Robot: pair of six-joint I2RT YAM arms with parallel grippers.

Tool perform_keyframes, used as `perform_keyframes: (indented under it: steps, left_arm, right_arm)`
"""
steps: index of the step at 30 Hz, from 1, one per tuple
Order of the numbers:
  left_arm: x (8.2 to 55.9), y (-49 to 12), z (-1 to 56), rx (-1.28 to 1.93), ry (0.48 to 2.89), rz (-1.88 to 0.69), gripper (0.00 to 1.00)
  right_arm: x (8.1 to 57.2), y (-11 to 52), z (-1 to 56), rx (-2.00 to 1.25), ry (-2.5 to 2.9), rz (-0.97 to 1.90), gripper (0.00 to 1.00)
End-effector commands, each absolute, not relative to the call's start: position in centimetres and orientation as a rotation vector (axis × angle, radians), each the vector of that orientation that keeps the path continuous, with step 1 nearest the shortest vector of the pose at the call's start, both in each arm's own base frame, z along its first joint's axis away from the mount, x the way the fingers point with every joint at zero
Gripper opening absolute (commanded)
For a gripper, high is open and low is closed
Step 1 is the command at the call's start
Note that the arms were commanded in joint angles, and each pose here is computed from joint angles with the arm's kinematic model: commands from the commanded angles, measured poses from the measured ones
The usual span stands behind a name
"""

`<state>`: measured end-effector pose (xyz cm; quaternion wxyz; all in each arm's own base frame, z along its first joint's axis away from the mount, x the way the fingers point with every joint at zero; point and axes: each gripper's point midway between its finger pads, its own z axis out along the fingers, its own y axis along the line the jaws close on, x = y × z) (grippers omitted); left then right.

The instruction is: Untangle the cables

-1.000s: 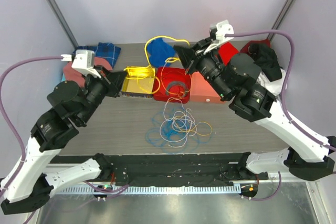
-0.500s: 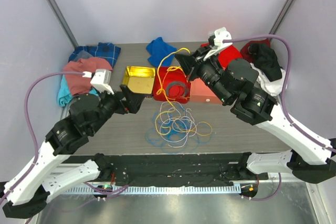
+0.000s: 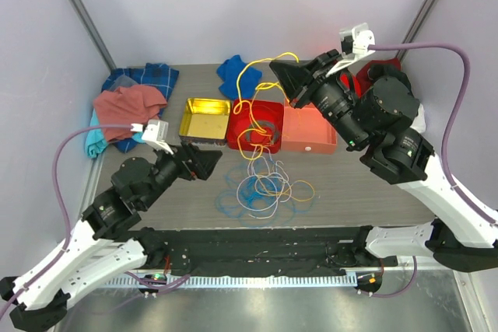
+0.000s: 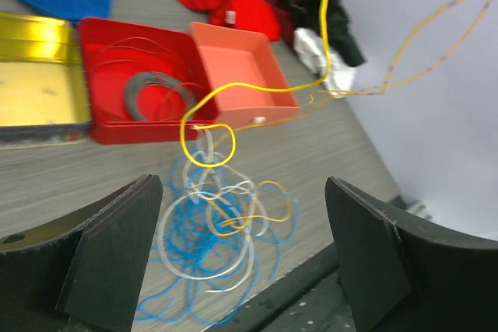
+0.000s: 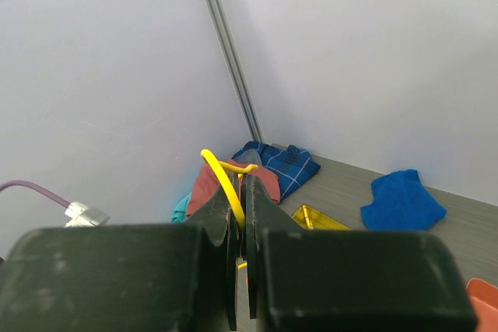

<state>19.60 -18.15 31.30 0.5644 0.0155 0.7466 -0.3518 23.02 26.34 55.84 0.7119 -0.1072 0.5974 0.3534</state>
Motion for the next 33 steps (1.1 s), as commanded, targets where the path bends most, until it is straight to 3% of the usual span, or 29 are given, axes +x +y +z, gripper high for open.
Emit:
perform_keyframes:
  steps: [1,7,19,33]
  left_arm:
    - [18.2,-21.4,36.4,0.073,1.525,-1.141,0.90]
    - [18.9,-24.2,37.6,0.086,1.465,-1.254,0.91]
    - [21.1,-28.5,38.2,0.171,1.449,-1.231,0.92]
    - [22.2,-29.9,39.1,0.191,1.420,-1.228,0.72]
  right_arm:
    - [22.1,25.4,57.9,-0.218,1.280,0.824,0.01]
    - [22.1,25.7,57.4,-0.219,1.290,0.836,0.01]
    - [22.2,25.9,56.9,-0.227,1.301,0.833,0.01]
    - [22.1,25.4,56.5,-0.229,1.305,0.813,0.01]
